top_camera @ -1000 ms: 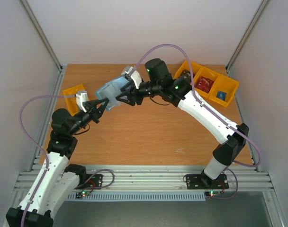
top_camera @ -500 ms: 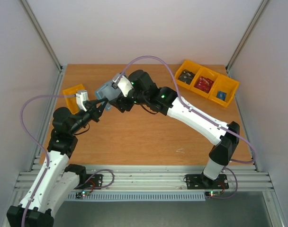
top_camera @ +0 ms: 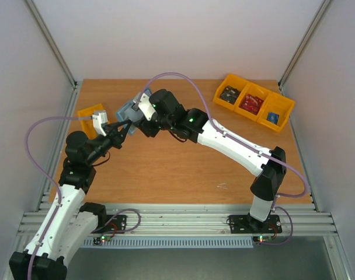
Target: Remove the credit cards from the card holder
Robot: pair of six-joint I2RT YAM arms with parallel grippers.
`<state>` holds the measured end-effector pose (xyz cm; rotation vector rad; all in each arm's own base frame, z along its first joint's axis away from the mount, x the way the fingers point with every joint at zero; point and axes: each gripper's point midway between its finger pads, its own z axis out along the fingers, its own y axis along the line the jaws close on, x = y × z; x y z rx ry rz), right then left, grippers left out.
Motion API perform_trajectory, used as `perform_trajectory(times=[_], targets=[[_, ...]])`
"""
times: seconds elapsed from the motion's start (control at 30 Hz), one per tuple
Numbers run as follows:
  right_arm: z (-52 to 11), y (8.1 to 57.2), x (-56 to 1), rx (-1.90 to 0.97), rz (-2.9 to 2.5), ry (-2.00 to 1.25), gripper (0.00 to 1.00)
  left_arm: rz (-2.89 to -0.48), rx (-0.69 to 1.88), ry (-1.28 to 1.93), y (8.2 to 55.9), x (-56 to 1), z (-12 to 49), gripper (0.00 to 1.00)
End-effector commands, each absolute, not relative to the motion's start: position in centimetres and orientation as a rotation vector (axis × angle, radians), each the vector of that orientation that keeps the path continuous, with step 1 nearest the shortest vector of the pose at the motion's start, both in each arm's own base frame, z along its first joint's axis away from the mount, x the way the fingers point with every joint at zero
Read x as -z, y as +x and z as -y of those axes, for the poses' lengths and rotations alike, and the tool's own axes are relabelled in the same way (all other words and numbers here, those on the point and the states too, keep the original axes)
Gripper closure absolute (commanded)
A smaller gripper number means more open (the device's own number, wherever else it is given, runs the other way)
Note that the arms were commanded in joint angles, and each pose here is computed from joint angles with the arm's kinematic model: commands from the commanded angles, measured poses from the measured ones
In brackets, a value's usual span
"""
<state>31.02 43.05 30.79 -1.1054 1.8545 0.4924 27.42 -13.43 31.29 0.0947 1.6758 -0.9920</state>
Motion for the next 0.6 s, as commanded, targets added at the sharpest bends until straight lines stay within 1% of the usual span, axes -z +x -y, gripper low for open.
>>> perform_trajectory(times=[0.0, 0.07, 0.17, 0.23, 0.27, 0.3, 0.37, 0.4, 0.53, 0.57], targets=[[-42.7, 33.6, -29.7, -0.371, -1.877, -1.027, 0.48, -1.504, 1.093, 0.277, 24.7, -35.9, 15.3, 1.00], [-42.6, 33.7, -30.0, -0.376, -1.870, -1.013, 0.67, -1.504, 1.099, 0.281, 24.7, -35.9, 15.4, 1.00], [-42.2, 33.8, -30.7, -0.403, -1.867, -0.996, 0.88, -1.508, 1.099, 0.277, 24.7, -35.8, 15.4, 1.00], [-41.6, 33.8, -31.0, -0.449, -1.880, -0.982, 0.98, -1.510, 1.098, 0.280, 24.6, -35.7, 15.4, 1.00], [-41.3, 33.7, -31.2, -0.488, -1.881, -0.982, 0.99, -1.514, 1.098, 0.277, 24.6, -35.6, 15.4, 1.00], [-40.9, 33.7, -31.5, -0.532, -1.881, -0.983, 0.99, -1.519, 1.095, 0.271, 24.7, -35.5, 15.3, 0.97], [-40.5, 32.7, -32.5, -0.658, -1.854, -1.024, 0.99, -1.539, 1.083, 0.253, 24.9, -34.9, 15.1, 0.84], [-40.3, 32.3, -32.6, -0.701, -1.850, -1.043, 0.99, -1.544, 1.069, 0.246, 25.1, -34.7, 15.0, 0.80], [-39.4, 30.5, -34.4, -0.846, -1.793, -1.109, 0.99, -1.567, 1.011, 0.228, 25.7, -34.0, 14.5, 0.75], [-39.3, 30.1, -34.6, -0.868, -1.778, -1.129, 0.99, -1.572, 0.996, 0.226, 25.8, -33.8, 14.4, 0.73]])
